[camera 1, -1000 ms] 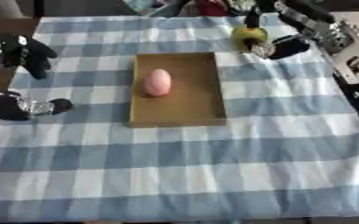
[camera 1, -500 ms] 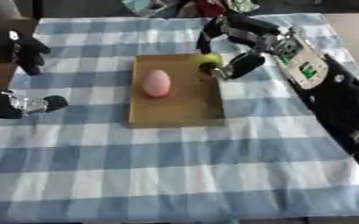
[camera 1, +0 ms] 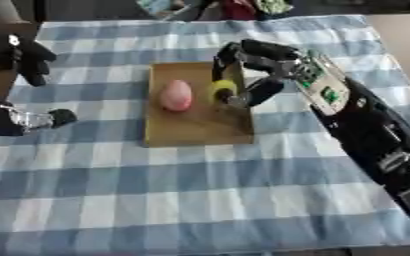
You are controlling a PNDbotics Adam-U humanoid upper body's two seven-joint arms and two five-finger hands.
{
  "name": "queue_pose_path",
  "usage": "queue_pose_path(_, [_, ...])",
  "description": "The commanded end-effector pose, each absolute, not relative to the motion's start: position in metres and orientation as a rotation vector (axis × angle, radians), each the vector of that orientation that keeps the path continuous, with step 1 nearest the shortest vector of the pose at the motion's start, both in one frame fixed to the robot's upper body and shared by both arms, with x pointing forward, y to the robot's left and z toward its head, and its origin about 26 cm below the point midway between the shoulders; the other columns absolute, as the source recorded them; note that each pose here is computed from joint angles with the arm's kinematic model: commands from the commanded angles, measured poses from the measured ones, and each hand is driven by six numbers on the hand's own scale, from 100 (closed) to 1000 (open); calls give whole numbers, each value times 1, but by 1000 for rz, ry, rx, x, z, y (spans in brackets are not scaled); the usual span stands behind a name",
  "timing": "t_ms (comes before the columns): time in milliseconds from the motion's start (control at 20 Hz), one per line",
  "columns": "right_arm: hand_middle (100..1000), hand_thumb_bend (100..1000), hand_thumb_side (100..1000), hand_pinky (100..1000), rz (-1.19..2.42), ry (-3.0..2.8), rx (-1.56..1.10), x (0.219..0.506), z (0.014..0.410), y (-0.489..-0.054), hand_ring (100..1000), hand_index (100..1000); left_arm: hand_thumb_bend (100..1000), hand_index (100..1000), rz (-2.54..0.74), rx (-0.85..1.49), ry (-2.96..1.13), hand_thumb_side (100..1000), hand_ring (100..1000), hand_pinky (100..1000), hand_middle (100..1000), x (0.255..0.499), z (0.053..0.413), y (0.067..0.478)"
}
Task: Pick up objects on the table and place them in the box.
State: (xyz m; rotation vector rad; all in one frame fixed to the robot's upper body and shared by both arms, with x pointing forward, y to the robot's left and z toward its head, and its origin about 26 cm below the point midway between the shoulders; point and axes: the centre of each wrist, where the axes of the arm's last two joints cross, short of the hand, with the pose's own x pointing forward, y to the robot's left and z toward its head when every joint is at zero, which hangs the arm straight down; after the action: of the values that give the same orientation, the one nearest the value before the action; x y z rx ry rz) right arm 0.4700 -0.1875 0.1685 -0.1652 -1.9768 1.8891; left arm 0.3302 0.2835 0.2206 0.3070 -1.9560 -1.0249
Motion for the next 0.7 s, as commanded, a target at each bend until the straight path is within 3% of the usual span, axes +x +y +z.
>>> queue_pose_path(50, [537, 226, 353, 682, 1951, -1981, -194, 472, 173, -190, 702, 650, 723, 683, -1041, 318, -1979, 177, 490, 528, 493, 328, 230, 283])
queue_pose_path(450, [559, 243, 349, 689, 1866, -2103, -270, 466, 201, -208, 713, 664, 726, 682, -1027, 331, -1976, 178, 490, 527, 493, 328, 229, 286])
queue_pose_path(700, [594, 224, 363, 694, 1709, -2204, -260, 448, 230, -235, 734, 671, 734, 681, -1006, 343, -1966, 181, 489, 526, 493, 328, 226, 290])
